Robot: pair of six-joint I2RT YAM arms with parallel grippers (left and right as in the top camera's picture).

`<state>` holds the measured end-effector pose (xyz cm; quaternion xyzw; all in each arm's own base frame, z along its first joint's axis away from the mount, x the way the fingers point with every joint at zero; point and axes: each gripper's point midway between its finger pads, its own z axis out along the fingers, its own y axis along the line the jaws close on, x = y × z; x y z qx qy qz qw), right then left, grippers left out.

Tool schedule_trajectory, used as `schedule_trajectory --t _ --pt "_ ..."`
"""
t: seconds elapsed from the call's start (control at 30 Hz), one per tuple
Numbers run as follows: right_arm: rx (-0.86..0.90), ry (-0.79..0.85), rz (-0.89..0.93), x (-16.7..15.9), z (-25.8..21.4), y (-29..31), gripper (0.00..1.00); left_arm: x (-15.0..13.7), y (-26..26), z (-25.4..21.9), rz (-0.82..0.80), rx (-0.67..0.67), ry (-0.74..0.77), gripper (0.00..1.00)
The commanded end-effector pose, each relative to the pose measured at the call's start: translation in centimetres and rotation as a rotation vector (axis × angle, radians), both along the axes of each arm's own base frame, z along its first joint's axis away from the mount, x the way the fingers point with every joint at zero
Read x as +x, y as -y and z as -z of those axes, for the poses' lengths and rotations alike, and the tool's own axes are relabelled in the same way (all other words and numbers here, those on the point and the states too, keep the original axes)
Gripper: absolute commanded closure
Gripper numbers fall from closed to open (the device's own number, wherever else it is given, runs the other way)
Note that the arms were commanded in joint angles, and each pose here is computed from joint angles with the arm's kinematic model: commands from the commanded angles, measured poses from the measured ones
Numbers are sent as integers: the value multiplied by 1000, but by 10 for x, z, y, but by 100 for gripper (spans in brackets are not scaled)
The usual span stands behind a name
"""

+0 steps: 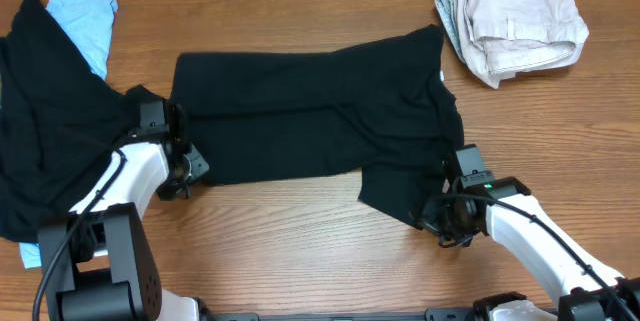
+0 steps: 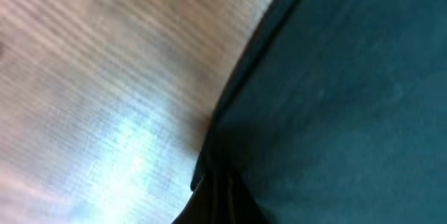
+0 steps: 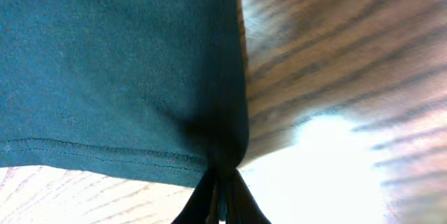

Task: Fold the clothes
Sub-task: 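Grasp the shirt's bottom hem corners with both grippers, then fold the bottom hem up onto the top edge with both grippers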

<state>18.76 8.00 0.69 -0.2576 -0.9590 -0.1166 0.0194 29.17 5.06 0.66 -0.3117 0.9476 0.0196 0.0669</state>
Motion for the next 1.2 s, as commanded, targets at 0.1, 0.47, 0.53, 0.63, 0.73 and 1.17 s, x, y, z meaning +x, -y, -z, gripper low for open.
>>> schedule_trajectory --t 0.1,0.47,0.53,0.63,0.73,1.17 --pt "1 101 33 40 -55 15 96 32 -3 -68 106 5 33 96" --pt "-49 321 -84 88 -171 33 96 52 -6 -123 166 30 79 92" --pt "-49 371 -86 100 -174 33 96 57 -7 -122 168 38 97 93" --pt "-49 431 -87 122 -175 31 96 65 -10 -119 181 58 127 94" --pt "-52 498 -99 148 -174 30 96 71 -19 -116 170 107 148 96" --pt "-71 835 -136 267 -171 22 96 132 -40 -72 112 191 299 96"
